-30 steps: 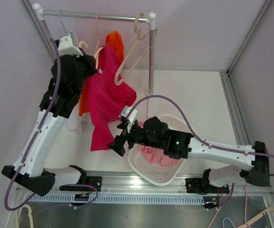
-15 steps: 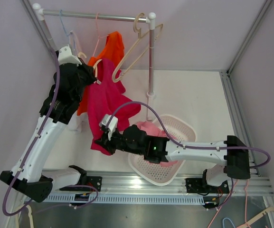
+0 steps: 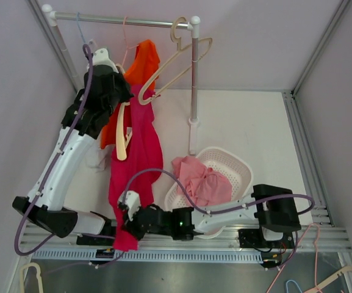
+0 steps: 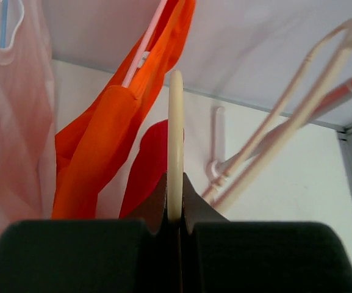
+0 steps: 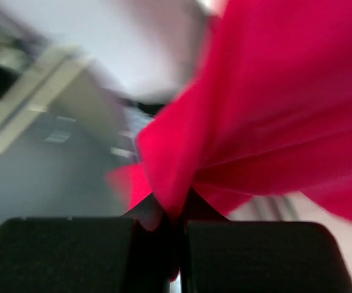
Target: Remove the t-shirt from the hanger
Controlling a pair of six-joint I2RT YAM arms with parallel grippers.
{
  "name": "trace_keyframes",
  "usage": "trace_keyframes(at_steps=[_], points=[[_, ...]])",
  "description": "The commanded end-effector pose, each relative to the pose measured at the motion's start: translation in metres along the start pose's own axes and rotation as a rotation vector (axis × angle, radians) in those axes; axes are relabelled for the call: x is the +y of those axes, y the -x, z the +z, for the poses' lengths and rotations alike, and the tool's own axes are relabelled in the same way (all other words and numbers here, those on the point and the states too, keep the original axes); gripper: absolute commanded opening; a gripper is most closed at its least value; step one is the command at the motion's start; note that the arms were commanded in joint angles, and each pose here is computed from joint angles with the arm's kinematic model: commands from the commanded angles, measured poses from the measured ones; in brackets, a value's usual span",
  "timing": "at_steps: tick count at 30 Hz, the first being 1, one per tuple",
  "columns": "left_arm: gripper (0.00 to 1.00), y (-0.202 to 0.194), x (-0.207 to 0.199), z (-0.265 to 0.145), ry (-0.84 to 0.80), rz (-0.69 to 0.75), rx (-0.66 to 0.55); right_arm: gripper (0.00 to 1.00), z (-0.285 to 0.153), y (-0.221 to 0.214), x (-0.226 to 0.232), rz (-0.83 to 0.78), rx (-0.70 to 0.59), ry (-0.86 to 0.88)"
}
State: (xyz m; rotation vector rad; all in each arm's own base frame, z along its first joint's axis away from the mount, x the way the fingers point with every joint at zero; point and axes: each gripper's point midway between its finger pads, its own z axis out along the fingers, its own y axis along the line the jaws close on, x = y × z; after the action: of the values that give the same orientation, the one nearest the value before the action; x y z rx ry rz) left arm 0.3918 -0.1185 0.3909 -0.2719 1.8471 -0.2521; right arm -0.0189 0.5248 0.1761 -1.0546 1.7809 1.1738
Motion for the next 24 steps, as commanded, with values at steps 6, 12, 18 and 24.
trace_keyframes(at_steps=[6,12,18,24], points=[[0.00,0.036,-0.006,-0.171,-0.378,-0.089,-0.152,0.00,-0.040,0.063,-0.139,0.162,-0.049,-0.299],[0.01,-0.052,0.058,-0.237,-0.346,0.001,-0.026,0.00,-0.080,0.143,-0.152,0.057,-0.150,-0.381],[0.00,-0.101,0.088,-0.303,-0.460,0.017,-0.056,0.00,-0.109,0.227,-0.143,-0.056,-0.278,-0.433],[0.01,-0.134,0.099,-0.347,-0.596,0.052,-0.088,0.00,-0.142,0.305,-0.124,-0.151,-0.416,-0.449]])
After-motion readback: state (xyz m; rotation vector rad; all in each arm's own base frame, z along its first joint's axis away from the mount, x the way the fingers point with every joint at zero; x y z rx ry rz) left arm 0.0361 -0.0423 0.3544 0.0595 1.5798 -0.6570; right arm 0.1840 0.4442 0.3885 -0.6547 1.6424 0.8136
